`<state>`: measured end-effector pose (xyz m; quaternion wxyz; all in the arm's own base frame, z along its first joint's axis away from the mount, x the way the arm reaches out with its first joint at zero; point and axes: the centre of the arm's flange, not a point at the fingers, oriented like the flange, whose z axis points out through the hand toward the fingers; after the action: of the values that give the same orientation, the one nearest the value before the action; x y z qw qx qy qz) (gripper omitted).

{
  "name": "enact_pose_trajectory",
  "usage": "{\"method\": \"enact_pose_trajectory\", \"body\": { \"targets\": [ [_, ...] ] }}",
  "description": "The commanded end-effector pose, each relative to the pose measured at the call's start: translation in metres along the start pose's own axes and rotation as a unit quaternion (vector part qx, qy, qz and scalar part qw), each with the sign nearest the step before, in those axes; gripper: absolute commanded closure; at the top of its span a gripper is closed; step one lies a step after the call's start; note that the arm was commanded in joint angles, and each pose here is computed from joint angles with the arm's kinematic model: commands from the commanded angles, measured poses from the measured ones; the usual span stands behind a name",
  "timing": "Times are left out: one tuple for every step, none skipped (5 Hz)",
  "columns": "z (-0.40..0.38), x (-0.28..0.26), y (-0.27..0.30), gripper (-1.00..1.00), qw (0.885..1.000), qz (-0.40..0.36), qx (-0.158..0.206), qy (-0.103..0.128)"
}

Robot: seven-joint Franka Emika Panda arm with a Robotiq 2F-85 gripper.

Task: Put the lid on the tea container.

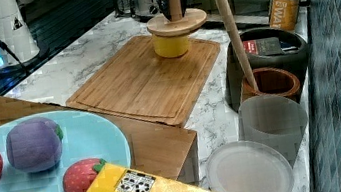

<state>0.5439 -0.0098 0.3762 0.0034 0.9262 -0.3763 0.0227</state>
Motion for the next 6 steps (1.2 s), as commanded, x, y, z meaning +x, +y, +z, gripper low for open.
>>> {"method": "enact_pose_trajectory", "body": {
  "targets": [
    [-0.163,0.036,-0.024,1.00,0.975,0.042,0.160,0.151],
    [-0.178,0.051,-0.031,1.00,0.969,0.056,0.175,0.164],
    [-0.200,0.068,-0.039,1.00,0.965,0.065,0.178,0.181],
    [-0.221,0.084,-0.044,1.00,0.963,0.069,0.183,0.186],
    [-0.235,0.098,-0.049,1.00,0.963,0.070,0.183,0.183],
    [-0.248,0.112,-0.058,1.00,0.965,0.075,0.169,0.185]
  ]
}}
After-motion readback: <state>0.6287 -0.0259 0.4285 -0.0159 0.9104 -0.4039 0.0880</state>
